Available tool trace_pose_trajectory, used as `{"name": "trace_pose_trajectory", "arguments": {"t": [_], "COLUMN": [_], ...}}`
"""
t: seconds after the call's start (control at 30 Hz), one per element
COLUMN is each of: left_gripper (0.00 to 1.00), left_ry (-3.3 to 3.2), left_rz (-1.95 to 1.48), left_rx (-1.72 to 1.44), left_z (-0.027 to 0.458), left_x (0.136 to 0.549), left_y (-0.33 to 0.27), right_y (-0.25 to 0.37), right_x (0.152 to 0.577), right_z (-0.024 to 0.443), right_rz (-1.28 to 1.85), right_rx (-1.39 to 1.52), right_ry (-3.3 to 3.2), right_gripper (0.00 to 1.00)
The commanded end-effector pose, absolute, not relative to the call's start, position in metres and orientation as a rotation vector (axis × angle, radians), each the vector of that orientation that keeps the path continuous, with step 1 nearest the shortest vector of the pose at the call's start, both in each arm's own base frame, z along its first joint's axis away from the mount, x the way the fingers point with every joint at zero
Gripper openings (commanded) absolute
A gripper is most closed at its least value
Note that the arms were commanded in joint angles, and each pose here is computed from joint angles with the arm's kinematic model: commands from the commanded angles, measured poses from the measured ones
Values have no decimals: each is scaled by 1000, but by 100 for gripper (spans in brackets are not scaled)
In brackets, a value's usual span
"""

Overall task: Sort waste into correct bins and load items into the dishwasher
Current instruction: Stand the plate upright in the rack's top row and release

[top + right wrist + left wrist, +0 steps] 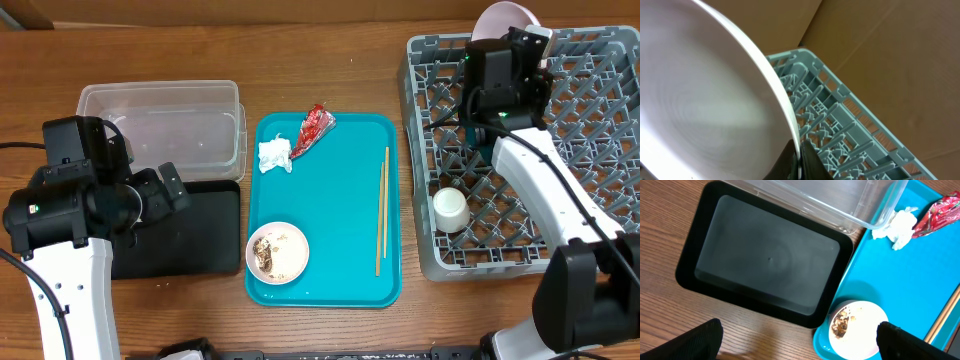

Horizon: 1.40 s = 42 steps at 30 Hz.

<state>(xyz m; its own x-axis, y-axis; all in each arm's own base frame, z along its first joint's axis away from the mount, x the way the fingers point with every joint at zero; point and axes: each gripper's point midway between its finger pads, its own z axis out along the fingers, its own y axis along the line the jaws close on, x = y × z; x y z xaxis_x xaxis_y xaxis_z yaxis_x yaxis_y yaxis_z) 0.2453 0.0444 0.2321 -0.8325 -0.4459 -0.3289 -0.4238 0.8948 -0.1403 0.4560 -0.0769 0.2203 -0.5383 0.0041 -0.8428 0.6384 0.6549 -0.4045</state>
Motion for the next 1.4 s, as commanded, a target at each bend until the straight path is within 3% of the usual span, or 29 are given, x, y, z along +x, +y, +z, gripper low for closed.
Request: {"name": "trace_pose_trajectory", "arguments": {"t": [0.0,0.7,0.97,1.37], "left_gripper": [100,100,100,100], "left_ry": [2687,2687,2687,2686], "left_rz": [-75,-74,-74,-75], "left_rx": [-667,-667,-667,-667], "left_z": [236,236,236,236], "left_x": [246,246,246,246], "left_y": [48,48,48,48], "right_y": [-77,-44,-30,-27], "right_x": [462,456,454,446], "right_z": [224,210,204,188], "right_rz": [-904,-907,-891,-807], "right_rx": [511,381,332,404], "right_ry": [1971,2062,2093,2146], "right_gripper": [4,4,15,4]}}
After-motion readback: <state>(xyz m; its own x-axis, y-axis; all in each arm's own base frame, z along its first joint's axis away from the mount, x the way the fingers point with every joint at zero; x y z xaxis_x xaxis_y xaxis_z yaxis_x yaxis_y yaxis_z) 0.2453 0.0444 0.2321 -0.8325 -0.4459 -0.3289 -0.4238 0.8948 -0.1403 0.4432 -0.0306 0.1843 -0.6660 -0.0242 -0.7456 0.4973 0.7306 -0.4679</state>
